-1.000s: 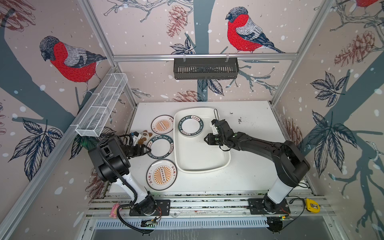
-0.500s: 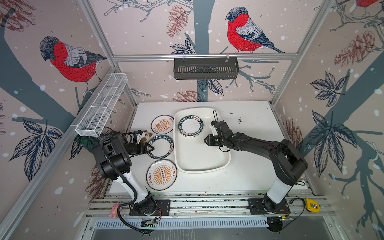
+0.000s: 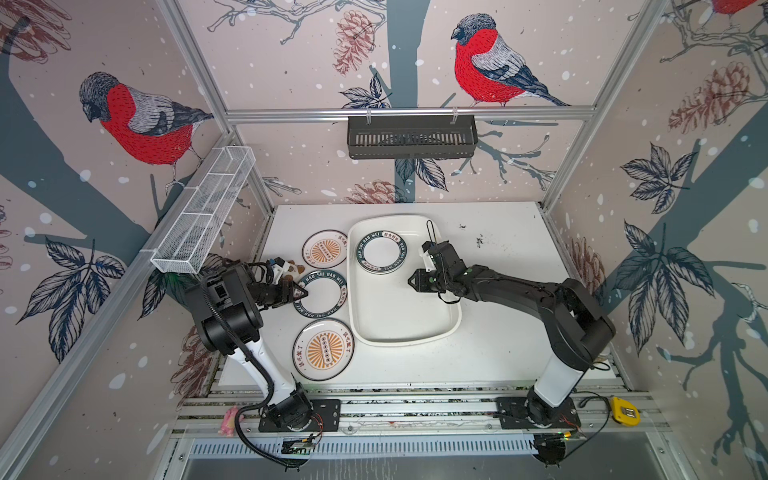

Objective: Place the plates into the plastic bin on the countertop
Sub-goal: 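Close the left gripper on the green plate rim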

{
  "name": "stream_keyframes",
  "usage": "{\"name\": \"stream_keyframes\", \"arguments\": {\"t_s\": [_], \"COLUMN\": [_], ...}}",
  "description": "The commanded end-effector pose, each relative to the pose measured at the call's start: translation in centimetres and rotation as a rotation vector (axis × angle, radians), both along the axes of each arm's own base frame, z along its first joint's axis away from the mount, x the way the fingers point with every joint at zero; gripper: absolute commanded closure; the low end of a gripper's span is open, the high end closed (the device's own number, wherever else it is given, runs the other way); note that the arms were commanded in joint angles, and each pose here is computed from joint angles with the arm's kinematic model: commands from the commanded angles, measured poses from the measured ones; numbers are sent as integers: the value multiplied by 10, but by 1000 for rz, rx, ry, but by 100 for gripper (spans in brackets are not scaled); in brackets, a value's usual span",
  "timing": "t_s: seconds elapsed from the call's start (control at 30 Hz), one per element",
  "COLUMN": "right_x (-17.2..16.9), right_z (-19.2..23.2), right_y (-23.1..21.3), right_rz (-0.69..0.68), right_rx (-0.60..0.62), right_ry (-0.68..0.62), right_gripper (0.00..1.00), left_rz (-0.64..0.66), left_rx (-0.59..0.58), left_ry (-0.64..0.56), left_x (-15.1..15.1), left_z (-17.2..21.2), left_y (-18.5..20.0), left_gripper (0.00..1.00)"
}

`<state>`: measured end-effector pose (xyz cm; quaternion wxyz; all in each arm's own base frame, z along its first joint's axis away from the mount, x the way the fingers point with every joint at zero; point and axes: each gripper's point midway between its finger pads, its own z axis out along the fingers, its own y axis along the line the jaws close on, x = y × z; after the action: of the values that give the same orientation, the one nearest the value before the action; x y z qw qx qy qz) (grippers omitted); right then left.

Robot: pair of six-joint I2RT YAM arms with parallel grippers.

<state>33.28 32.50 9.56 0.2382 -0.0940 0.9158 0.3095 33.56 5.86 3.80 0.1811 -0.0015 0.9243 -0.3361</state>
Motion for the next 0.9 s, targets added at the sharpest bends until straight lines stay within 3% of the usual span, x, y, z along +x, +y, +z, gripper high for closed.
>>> {"name": "stream_keyframes", "arguments": {"t_s": [0.0,0.47,0.87], "right_x": [5,7,8], "right_z": [7,1,-3], "right_y": [5,7,11], "right_rz": [-2,2,3], "right_rx": [25,24,35], "right_ry": [-20,-7,7], "right_gripper": [70,70,70], "left_rz": [-3,-29,-21], "left_rx": [5,-41,-100], "left_ry": [18,-7,-11], "left_x": [2,0,5], "left_z": [-3,3,2], "left_y": [-2,-15,-21], "left_gripper": [34,52,59]}}
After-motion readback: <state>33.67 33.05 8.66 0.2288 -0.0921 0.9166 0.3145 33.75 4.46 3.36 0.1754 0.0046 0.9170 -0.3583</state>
